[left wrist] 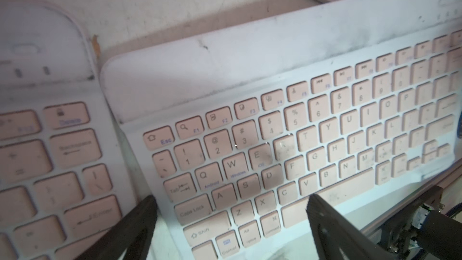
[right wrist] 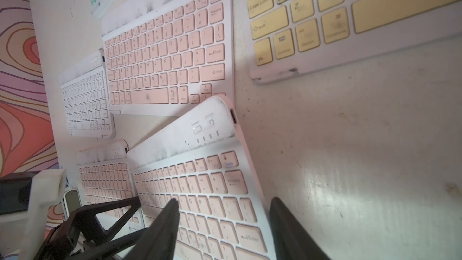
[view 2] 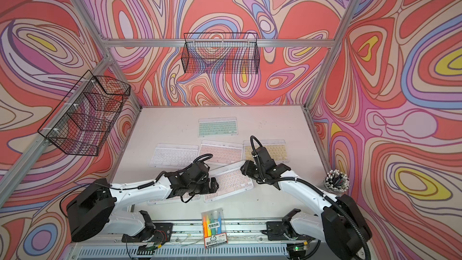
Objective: Stack the numeric keypads
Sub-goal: Pick up the numeric keypad from the center of the board, then place the numeric keypad at the numeric keypad, then move the numeric keypad to the center of the board.
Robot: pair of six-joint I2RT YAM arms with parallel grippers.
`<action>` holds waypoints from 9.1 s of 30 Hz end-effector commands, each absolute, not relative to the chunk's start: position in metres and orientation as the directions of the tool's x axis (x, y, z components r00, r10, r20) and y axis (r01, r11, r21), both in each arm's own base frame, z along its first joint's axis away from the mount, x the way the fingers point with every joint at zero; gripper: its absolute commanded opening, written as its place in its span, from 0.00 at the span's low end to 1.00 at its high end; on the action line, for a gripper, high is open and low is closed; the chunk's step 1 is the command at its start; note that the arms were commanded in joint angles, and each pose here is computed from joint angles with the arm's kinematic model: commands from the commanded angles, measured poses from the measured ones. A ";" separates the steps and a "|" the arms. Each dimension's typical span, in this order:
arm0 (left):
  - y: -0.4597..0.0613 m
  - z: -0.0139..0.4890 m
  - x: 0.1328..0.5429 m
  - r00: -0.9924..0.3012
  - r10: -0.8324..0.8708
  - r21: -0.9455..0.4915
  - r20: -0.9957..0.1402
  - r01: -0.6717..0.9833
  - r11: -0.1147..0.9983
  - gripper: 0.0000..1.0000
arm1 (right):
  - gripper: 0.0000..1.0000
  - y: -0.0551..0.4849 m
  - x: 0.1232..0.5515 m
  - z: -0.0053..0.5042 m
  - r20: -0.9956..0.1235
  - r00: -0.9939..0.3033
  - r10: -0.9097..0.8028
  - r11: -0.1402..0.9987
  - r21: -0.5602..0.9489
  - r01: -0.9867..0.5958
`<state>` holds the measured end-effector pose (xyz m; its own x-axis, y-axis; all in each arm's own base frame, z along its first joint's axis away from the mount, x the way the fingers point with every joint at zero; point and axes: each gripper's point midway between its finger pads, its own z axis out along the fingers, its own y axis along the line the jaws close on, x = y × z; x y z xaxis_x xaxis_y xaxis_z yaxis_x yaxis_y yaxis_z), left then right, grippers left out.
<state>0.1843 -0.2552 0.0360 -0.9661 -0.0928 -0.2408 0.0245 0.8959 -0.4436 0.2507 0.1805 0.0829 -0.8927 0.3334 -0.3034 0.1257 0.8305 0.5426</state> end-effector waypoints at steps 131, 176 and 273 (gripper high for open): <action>-0.153 0.155 0.312 -0.837 -0.346 -0.599 -0.425 -0.026 0.800 1.00 | 0.00 0.270 0.566 0.126 -0.284 -0.946 0.158 0.269 0.934 -0.235; -0.149 0.144 0.308 -0.838 -0.353 -0.588 -0.417 -0.048 0.807 0.99 | 0.38 0.232 0.596 0.073 -0.225 -0.932 0.284 0.504 0.862 -0.054; -0.005 0.022 0.180 -0.651 -0.689 -0.199 -0.318 -0.665 0.720 0.99 | 0.98 0.328 0.265 0.112 -0.572 -0.805 -0.157 0.930 0.187 -0.315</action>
<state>0.1770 0.0008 0.0295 -0.6531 -0.6766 -0.3401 -0.6644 0.7275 -0.1714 0.2598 0.3234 0.1094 -0.8101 -0.1774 -0.5588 -0.3319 0.9245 0.1877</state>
